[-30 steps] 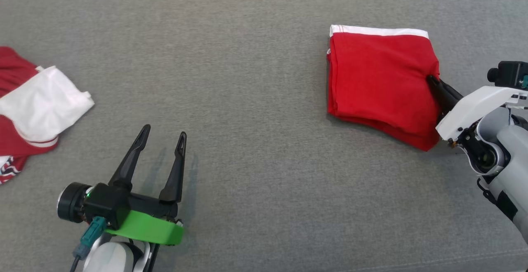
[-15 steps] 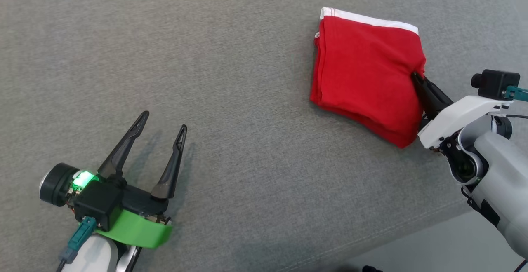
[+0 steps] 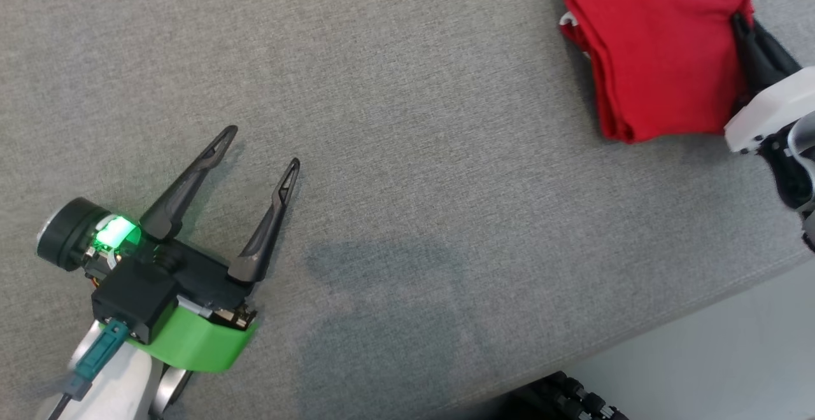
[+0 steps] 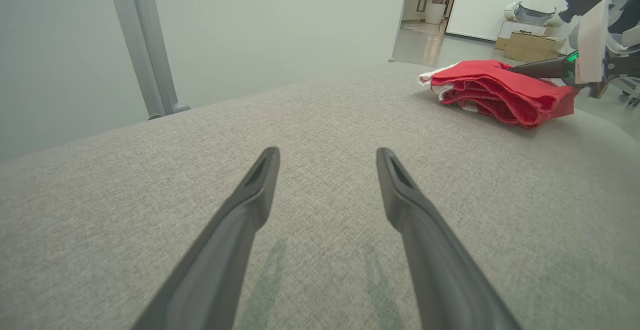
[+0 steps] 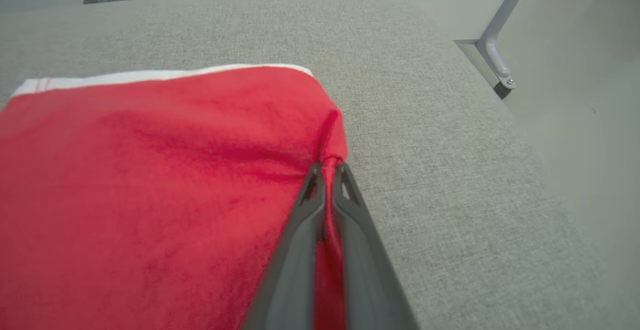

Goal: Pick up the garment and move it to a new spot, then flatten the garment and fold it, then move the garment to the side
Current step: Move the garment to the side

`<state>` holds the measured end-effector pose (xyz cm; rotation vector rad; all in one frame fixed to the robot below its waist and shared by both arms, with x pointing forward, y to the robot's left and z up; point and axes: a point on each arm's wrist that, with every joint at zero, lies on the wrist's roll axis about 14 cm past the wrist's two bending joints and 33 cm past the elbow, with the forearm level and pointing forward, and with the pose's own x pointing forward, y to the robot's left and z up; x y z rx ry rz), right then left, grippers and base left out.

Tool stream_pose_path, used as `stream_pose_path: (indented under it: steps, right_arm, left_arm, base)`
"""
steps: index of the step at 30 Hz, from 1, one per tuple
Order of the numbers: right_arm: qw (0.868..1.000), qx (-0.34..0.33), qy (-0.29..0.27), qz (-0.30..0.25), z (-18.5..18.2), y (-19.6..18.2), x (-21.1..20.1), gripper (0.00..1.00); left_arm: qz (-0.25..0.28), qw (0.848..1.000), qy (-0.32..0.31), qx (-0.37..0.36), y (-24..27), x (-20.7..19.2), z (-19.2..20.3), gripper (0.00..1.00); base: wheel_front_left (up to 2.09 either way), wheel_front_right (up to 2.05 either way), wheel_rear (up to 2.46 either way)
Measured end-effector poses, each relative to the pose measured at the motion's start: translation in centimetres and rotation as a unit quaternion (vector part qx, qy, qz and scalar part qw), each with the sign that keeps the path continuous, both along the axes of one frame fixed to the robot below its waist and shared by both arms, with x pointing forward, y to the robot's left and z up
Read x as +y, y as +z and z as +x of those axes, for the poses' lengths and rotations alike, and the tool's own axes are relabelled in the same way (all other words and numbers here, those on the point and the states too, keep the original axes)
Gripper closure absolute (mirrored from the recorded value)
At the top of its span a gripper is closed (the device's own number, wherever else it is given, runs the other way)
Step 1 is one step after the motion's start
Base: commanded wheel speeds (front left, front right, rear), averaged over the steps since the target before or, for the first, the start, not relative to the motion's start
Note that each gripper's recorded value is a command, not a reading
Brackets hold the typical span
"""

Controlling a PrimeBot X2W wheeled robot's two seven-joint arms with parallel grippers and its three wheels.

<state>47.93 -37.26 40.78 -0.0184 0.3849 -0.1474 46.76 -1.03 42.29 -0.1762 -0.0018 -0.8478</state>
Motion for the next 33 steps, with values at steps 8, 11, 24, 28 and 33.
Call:
stream_pose_path:
  steps: [8, 11, 24, 28, 33]
  right_arm:
    - [0.997, 0.026, 0.003, -0.077, 2.3, -1.0, -2.9, 1.00]
    - [0.995, 0.024, -0.007, -0.098, 3.0, -0.5, -4.4, 1.00]
    - [0.988, 0.011, -0.063, -0.139, 3.4, 1.0, -8.5, 1.00]
    - [0.986, -0.008, -0.080, -0.143, 4.0, 2.1, -9.2, 0.00]
    - [0.983, -0.033, -0.068, -0.167, 5.4, 3.7, -8.5, 0.00]
  left_arm:
    - [0.004, 1.000, 0.016, -0.004, -0.6, 1.9, 0.9, 0.00]
    - [0.011, 1.000, 0.023, 0.001, -1.1, 2.6, 1.0, 0.00]
    - [0.022, 0.999, 0.038, 0.007, -1.7, 3.9, 1.0, 0.00]
    - [0.024, 0.999, 0.040, 0.006, -1.6, 4.1, 1.0, 0.00]
    - [0.022, 0.999, 0.044, 0.005, -1.3, 4.2, 1.0, 0.00]
  base:
    - [0.00, 0.00, 0.00]
    - [0.00, 0.00, 0.00]
    - [0.00, 0.00, 0.00]
    - [0.00, 0.00, 0.00]
    - [0.00, 0.00, 0.00]
